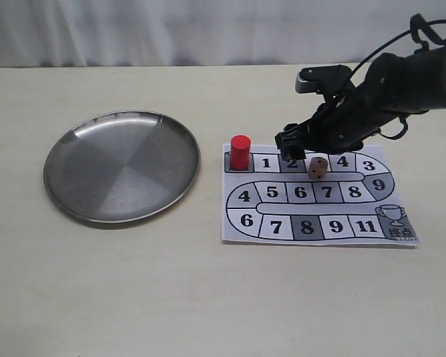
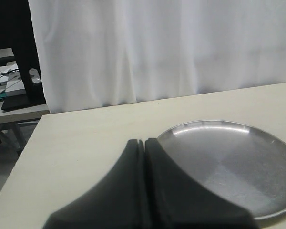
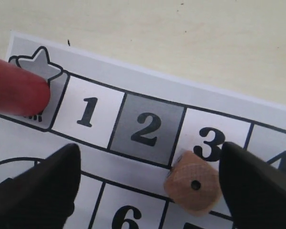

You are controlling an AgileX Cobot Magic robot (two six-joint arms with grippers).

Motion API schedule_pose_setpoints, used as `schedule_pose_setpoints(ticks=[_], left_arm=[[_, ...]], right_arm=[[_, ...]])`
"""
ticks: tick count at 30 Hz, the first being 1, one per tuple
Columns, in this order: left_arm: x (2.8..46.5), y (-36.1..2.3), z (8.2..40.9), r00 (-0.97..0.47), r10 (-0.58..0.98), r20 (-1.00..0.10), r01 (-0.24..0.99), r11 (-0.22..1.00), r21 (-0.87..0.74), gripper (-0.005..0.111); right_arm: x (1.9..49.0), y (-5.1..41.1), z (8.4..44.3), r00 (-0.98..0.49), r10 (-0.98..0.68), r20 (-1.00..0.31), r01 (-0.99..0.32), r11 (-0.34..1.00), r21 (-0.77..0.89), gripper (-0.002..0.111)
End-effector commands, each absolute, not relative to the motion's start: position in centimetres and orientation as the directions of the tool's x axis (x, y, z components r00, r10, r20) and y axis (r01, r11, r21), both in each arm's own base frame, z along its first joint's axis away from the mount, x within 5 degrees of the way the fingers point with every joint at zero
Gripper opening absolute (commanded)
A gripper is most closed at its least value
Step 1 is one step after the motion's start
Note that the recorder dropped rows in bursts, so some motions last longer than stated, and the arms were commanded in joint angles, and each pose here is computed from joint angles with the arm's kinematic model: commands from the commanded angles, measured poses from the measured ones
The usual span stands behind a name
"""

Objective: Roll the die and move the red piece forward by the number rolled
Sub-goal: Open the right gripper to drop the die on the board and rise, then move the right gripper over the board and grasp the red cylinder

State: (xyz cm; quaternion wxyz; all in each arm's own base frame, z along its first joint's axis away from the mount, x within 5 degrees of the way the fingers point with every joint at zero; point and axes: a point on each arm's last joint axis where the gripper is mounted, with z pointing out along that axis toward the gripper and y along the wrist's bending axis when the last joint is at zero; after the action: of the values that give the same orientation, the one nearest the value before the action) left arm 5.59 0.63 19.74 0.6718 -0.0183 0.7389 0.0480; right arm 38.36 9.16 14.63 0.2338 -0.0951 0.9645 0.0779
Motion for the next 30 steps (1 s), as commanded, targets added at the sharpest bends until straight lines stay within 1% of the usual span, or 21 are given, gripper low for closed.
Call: schedule_pose_setpoints(ticks=[1, 9, 11, 17, 21, 23, 29, 30], left_arm=[[5.6, 0.6, 19.8, -0.088, 0.037, -0.995, -0.096, 0.994, 0.045, 0.0], [5.6, 0.6, 19.8, -0.088, 0.037, -0.995, -0.096, 0.994, 0.045, 0.0], [5.6, 0.6, 19.8, -0.088, 0.037, -0.995, -0.096, 0.994, 0.045, 0.0], [5.6, 0.6, 19.8, -0.088, 0.037, -0.995, -0.096, 0.994, 0.045, 0.0], [5.6, 0.6, 19.8, -0.088, 0.037, -0.995, -0.096, 0.994, 0.045, 0.0], [5.6, 0.6, 19.8, -0.088, 0.037, -0.995, -0.096, 0.994, 0.045, 0.0], [5.6, 0.6, 19.8, -0.088, 0.037, -0.995, -0.096, 0.994, 0.045, 0.0], [5.6, 0.6, 19.8, -0.088, 0.037, -0.995, -0.096, 0.994, 0.045, 0.0]], right_arm=[[38.4, 9.1, 14.7, -0.866, -0.147, -0.478, -0.22, 0.97, 0.101, 0.077], [38.4, 8.9, 15.7, -0.844, -0.186, -0.504, -0.251, 0.966, 0.064, 0.077], [38.3, 8.8, 16.5, -0.832, -0.19, -0.521, -0.256, 0.965, 0.057, 0.077], [37.7, 8.8, 20.5, -0.775, -0.177, -0.606, -0.263, 0.963, 0.054, 0.077], [37.2, 8.9, 22.4, -0.755, -0.126, -0.643, -0.243, 0.965, 0.097, 0.077], [37.0, 9.4, 22.9, -0.737, -0.154, -0.658, -0.27, 0.96, 0.079, 0.077], [36.5, 12.8, 22.9, -0.634, -0.335, -0.697, -0.442, 0.896, -0.029, 0.077], [36.5, 13.2, 22.9, -0.621, -0.346, -0.704, -0.454, 0.89, -0.037, 0.077]])
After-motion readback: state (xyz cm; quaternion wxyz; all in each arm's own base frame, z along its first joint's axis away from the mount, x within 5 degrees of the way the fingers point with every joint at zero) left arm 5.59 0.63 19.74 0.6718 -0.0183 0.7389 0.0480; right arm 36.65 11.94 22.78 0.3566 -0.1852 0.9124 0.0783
